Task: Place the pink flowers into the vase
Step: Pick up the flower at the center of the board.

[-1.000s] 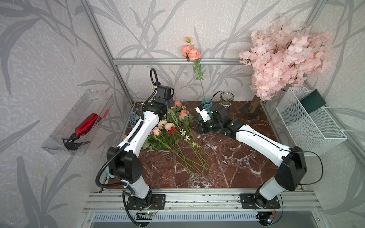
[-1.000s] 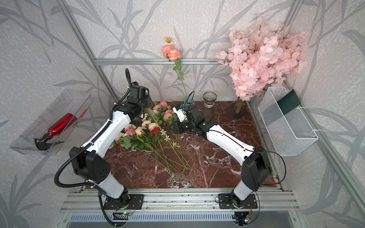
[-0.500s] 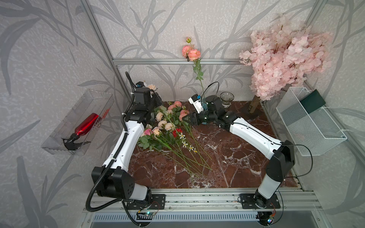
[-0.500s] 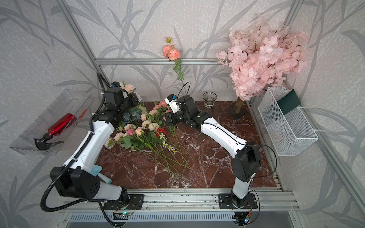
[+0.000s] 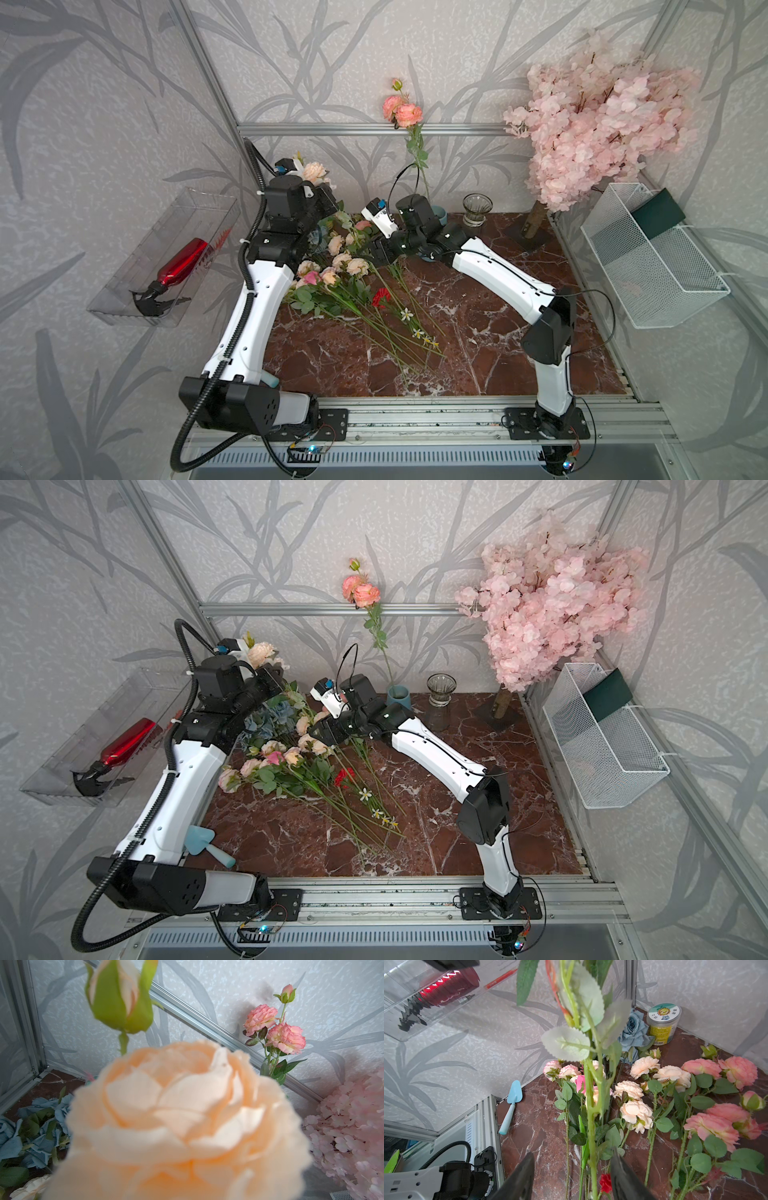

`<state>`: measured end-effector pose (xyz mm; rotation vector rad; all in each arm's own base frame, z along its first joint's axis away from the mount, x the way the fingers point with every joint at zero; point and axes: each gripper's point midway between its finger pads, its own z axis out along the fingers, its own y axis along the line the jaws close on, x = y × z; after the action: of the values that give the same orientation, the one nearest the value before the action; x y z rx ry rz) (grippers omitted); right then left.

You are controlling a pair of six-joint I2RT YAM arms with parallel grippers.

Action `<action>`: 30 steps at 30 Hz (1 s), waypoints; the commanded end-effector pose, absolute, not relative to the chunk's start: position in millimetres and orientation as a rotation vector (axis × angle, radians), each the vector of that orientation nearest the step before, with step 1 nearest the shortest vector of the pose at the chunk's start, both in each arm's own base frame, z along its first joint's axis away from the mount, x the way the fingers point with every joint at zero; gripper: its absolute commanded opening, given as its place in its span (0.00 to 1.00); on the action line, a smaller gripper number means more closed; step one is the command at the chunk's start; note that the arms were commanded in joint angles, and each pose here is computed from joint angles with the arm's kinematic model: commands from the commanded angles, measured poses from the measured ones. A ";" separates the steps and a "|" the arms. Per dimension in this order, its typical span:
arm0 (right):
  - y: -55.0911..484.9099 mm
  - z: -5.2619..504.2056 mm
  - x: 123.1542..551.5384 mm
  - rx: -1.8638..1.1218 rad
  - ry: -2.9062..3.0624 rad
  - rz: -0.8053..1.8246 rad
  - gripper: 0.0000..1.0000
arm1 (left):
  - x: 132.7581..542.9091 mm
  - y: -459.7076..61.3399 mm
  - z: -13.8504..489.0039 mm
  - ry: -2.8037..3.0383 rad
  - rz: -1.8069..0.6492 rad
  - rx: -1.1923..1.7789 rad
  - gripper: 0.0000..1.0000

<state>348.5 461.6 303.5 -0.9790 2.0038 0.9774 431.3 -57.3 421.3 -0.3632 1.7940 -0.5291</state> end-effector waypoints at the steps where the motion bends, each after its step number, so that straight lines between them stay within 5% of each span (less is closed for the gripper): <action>1: 461.7 288.1 351.7 -1.020 2.046 0.884 0.57 | 424.1 -65.5 429.5 1.778 -0.579 -0.318 0.00; 11: 477.0 278.8 361.3 -1.074 2.026 0.737 0.44 | 421.6 -66.9 427.9 1.786 -0.570 -0.308 0.00; 17: 480.2 281.0 365.3 -1.080 2.017 0.720 0.07 | 421.7 -68.1 427.1 1.794 -0.566 -0.304 0.00; 22: 477.5 291.8 366.5 -1.045 1.998 0.723 0.00 | 421.7 -67.2 423.7 1.811 -0.547 -0.312 0.01; 25: 475.7 300.0 365.9 -1.013 1.967 0.736 0.00 | 420.2 -63.5 422.9 1.816 -0.527 -0.329 0.16; 30: 466.0 314.6 365.8 -0.928 1.888 0.763 0.00 | 414.2 -58.4 426.3 1.817 -0.512 -0.360 0.68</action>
<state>363.2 470.4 257.2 -1.0299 2.0443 0.7186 426.9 -66.3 410.6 -0.3379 1.8428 -0.5388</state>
